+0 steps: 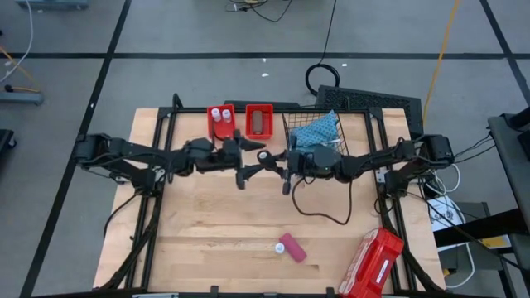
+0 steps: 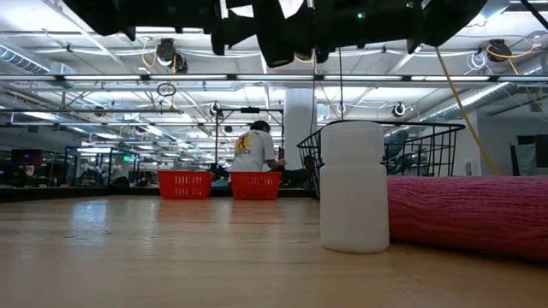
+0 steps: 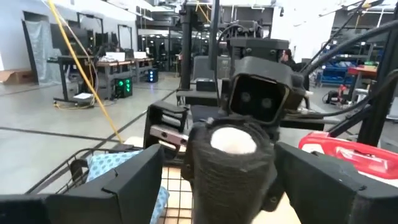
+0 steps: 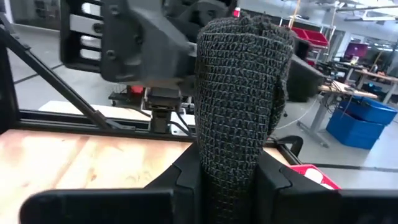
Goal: Pick & Place Medicine items
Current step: Put the black bandage into the right orange basket
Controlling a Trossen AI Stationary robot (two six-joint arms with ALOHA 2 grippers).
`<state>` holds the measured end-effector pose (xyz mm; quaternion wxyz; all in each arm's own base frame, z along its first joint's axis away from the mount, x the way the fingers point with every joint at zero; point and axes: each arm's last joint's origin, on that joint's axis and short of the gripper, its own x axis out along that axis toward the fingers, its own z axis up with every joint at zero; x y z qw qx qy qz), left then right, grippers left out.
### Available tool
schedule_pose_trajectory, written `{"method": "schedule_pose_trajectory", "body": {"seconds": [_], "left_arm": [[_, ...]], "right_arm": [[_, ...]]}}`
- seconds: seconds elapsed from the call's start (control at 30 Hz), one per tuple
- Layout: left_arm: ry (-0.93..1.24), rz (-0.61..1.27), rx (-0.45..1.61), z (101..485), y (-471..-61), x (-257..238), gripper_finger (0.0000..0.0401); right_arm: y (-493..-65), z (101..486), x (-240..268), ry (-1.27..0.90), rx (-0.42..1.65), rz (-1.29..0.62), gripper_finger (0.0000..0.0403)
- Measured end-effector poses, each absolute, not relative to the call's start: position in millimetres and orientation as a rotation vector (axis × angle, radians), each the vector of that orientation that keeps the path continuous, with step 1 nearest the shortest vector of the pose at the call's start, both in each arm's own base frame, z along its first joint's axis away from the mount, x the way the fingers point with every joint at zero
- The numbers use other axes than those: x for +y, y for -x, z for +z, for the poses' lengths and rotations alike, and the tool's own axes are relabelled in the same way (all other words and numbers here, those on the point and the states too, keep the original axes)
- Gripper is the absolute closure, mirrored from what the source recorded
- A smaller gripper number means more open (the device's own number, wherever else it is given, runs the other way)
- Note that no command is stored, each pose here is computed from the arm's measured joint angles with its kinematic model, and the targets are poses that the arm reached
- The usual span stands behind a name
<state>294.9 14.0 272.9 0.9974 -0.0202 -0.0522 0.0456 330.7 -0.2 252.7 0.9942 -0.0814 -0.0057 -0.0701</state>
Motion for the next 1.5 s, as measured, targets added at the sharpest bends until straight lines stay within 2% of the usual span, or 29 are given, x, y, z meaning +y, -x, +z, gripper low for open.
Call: {"method": "schedule_pose_trajectory", "body": {"seconds": [0.17, 0.27, 0.33, 0.43, 0.6, 0.77, 0.87, 0.97, 1.17, 1.33, 1.5], "left_arm": [[0.076, 0.089, -0.037, 277.4, -300.9, 14.0, 0.0096], [0.077, 0.079, -0.023, 279.1, -302.1, 13.7, 0.0115], [0.080, 0.055, -0.018, 279.1, -302.4, 13.0, 0.0148], [0.085, 0.035, -0.015, 278.8, -302.5, 12.4, 0.0220], [0.088, 0.043, -0.030, 283.8, -298.9, 15.4, 0.0345], [0.061, 0.072, -0.085, 302.5, -283.4, 20.3, 0.0348], [0.028, 0.120, -0.158, 317.2, -271.9, 25.1, 0.0348], [0.023, 0.106, -0.225, 316.2, -261.5, 29.4, 0.0348], [0.031, 0.030, -0.409, 292.2, -250.7, 36.2, 0.0348], [0.010, -0.059, -0.504, 285.9, -249.6, 35.3, 0.0348], [-0.012, -0.071, -0.520, 281.0, -254.7, 35.1, 0.0348]], "right_arm": [[-330.5, 254.4, 7.2, 0.183, -0.029, -0.120, 0.0338], [-330.5, 253.8, 8.8, 0.193, -0.021, -0.117, 0.0338], [-330.5, 252.7, 8.9, 0.188, -0.010, -0.115, 0.0338], [-330.5, 250.2, 9.0, 0.155, 0.013, -0.113, 0.0335], [-330.6, 249.8, 8.9, 0.134, 0.021, -0.114, 0.0298], [-328.7, 251.4, 8.6, 0.084, 0.038, -0.121, 0.0250], [-323.0, 247.7, 8.4, 0.070, 0.130, -0.119, 0.0225], [-318.2, 243.6, 7.3, 0.062, 0.206, -0.168, 0.0207], [-318.2, 255.8, 1.1, 0.053, 0.103, -0.229, 0.0193], [-317.7, 276.4, -4.0, 0.032, -0.093, -0.248, 0.0196], [-316.9, 286.0, -3.6, 0.027, -0.202, -0.162, 0.0195]]}}
